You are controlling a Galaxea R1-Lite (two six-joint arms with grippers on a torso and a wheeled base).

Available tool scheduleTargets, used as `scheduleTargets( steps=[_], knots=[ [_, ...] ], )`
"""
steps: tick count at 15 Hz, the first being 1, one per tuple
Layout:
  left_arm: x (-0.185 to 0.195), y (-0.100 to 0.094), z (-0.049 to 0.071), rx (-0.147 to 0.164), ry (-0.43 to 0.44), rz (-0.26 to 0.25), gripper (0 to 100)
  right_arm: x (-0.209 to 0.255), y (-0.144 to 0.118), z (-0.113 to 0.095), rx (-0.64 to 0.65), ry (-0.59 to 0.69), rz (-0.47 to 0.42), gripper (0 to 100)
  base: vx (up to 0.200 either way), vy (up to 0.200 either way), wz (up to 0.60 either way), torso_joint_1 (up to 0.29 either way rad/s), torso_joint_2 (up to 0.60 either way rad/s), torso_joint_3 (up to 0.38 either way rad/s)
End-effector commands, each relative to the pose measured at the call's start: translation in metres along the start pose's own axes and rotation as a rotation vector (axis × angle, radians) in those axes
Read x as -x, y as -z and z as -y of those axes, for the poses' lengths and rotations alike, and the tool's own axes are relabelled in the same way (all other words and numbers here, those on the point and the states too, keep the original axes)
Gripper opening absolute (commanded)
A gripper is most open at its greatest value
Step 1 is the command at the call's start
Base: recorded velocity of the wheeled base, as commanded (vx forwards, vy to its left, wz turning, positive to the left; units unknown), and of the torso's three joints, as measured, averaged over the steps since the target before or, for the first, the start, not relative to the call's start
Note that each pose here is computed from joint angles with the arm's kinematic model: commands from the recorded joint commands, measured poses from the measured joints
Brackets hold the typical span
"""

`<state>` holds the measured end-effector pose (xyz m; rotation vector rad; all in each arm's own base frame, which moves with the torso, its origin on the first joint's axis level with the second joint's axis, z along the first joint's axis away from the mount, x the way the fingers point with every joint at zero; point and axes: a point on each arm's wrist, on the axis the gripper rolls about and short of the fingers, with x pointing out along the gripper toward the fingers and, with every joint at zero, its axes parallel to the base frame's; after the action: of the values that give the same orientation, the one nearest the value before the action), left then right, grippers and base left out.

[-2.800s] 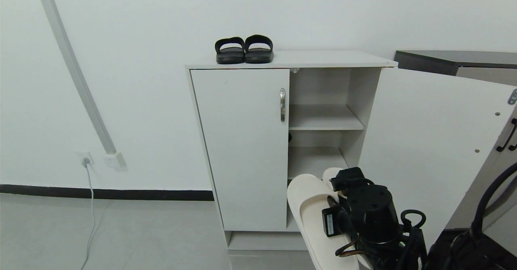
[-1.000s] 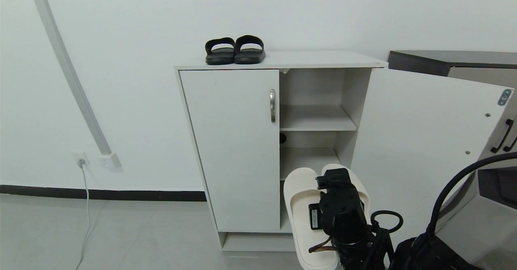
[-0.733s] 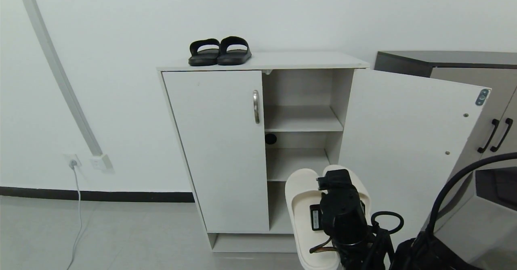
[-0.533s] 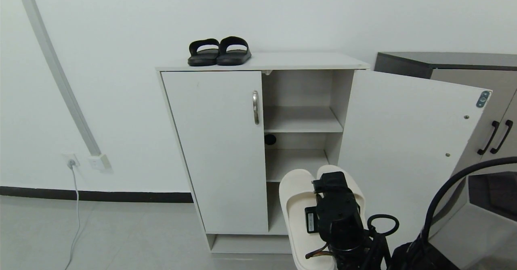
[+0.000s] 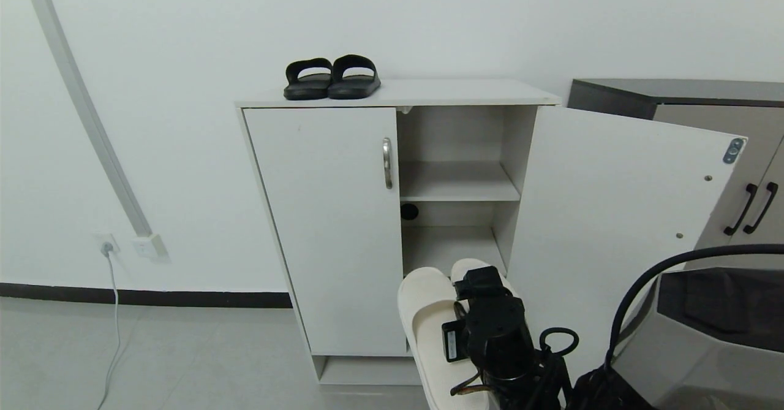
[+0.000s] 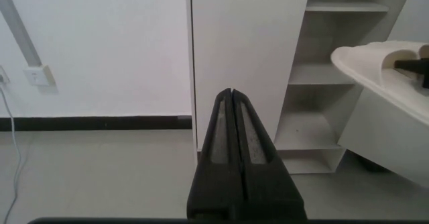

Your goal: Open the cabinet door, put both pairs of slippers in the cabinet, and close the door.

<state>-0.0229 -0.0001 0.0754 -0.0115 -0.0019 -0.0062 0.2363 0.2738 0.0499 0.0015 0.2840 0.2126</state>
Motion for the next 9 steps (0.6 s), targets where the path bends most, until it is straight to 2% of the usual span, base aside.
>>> scheduleTargets(
  steps=[1,9],
  knots=[
    [0.000,0.000,0.000,0.001,0.000,-0.002,0,-0.016,0.019,0.002,0.018,0.034,-0.034,0,0.000,0.000,0.00,0.000,0.00,0.000],
    [0.000,0.000,0.000,0.002,0.001,-0.002,0,-0.024,0.033,0.006,0.019,0.048,-0.037,0,0.000,0.000,0.00,0.000,0.00,0.000]
  ],
)
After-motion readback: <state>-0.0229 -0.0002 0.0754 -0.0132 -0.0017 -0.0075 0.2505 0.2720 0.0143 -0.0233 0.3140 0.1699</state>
